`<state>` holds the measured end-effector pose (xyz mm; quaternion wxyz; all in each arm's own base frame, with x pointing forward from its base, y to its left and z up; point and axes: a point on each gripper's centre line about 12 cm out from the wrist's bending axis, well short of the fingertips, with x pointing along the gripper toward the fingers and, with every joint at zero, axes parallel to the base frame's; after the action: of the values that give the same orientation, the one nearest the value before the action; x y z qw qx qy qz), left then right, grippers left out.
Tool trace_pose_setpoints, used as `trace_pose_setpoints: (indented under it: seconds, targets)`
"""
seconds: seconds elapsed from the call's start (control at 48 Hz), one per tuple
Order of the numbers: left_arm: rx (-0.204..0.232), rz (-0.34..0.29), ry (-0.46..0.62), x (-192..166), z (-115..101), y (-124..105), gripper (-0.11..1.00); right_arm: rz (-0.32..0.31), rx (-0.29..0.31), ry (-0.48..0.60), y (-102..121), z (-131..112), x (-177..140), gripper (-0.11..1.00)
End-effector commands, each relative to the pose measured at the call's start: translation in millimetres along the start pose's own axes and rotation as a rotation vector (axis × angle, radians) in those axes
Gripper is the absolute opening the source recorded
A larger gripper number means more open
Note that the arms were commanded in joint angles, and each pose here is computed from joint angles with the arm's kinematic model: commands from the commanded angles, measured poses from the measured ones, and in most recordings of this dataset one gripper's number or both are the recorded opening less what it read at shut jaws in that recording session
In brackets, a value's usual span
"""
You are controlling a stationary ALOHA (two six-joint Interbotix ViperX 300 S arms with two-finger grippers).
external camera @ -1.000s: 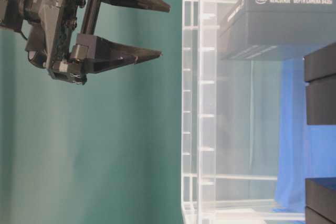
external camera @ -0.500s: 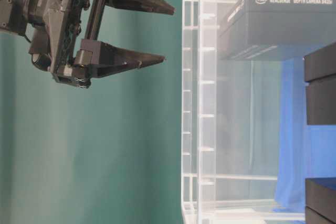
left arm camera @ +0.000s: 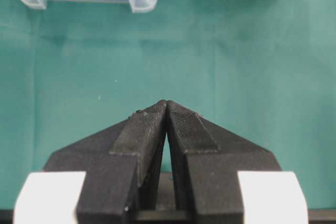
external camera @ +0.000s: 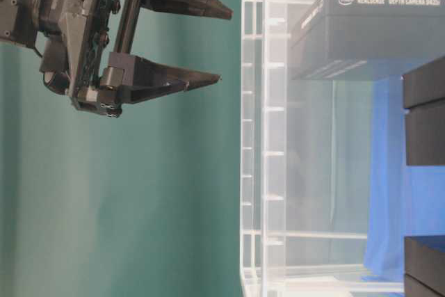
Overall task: Take the box out of the case with the right arm.
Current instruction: 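Move the right gripper over the right black box in the case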
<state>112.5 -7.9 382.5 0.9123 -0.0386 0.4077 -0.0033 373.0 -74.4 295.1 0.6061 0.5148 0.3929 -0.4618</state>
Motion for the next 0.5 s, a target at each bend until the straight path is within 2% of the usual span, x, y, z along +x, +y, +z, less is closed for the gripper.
trace_pose_setpoints:
  seconds: [0.0, 0.479]
  targets:
    - [0.0, 0.004, -0.01, -2.2, 5.3, 0.0, 0.02, 0.03, 0.0, -0.006, 3.2, 0.1, -9.6, 0.89]
    - [0.0, 0.004, -0.01, -2.2, 5.3, 0.0, 0.02, 0.025, 0.014, -0.019, 3.0, 2.1, -8.2, 0.89]
